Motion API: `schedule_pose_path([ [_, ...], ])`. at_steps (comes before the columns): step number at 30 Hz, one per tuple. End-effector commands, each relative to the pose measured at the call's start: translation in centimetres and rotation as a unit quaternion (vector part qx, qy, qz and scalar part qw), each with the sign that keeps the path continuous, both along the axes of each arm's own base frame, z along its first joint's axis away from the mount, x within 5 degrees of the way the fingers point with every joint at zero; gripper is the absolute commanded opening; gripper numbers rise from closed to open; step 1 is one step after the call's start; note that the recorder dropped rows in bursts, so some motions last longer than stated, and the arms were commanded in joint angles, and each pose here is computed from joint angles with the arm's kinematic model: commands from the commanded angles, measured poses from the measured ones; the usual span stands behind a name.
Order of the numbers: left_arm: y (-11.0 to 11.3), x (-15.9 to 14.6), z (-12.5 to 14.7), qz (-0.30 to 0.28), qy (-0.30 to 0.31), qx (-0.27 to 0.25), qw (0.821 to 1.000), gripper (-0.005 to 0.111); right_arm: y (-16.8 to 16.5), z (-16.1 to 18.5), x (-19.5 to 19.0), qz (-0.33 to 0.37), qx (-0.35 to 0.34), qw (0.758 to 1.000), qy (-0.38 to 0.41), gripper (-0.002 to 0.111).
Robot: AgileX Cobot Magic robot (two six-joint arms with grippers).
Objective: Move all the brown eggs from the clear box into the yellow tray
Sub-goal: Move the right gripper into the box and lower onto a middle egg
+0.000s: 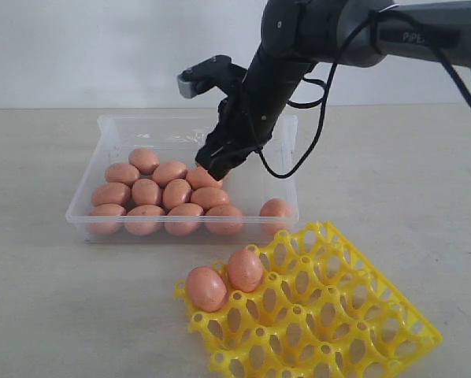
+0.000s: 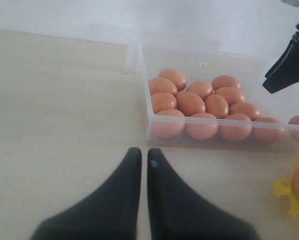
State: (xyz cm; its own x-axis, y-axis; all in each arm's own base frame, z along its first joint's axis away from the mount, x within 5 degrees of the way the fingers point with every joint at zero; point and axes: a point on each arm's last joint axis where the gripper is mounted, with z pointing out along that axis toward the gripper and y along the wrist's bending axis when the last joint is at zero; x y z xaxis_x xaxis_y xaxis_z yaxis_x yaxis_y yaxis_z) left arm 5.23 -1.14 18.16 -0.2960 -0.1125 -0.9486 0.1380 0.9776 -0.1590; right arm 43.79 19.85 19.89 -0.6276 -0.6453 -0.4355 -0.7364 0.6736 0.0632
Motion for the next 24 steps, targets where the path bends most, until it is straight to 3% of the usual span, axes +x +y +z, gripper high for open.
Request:
schedule_pose_path([
  [1,0.0,0.1,-0.1,-0.001,-0.001,0.004,1.0,0.004,1.2,-0.4,-0.2,0.113,-0.029,0.992,-0.045,0.042],
  [5,0.0,0.1,-0.1,-0.001,-0.001,0.004,1.0,0.004,2.5,-0.3,-0.2,0.191,-0.047,0.974,-0.108,0.042],
  [9,0.0,0.1,-0.1,-0.001,-0.001,0.004,1.0,0.004,3.4,-0.3,0.3,0.19,-0.044,0.968,-0.157,0.042],
  [16,0.0,0.1,-0.1,-0.001,-0.001,0.004,1.0,0.004,3.2,-2.3,-0.5,0.208,-0.055,0.973,-0.079,0.042],
  [24,0.0,0.1,-0.1,-0.001,-0.001,0.004,1.0,0.004,3.2,-4.6,0.0,0.208,-0.072,0.973,-0.074,0.042],
])
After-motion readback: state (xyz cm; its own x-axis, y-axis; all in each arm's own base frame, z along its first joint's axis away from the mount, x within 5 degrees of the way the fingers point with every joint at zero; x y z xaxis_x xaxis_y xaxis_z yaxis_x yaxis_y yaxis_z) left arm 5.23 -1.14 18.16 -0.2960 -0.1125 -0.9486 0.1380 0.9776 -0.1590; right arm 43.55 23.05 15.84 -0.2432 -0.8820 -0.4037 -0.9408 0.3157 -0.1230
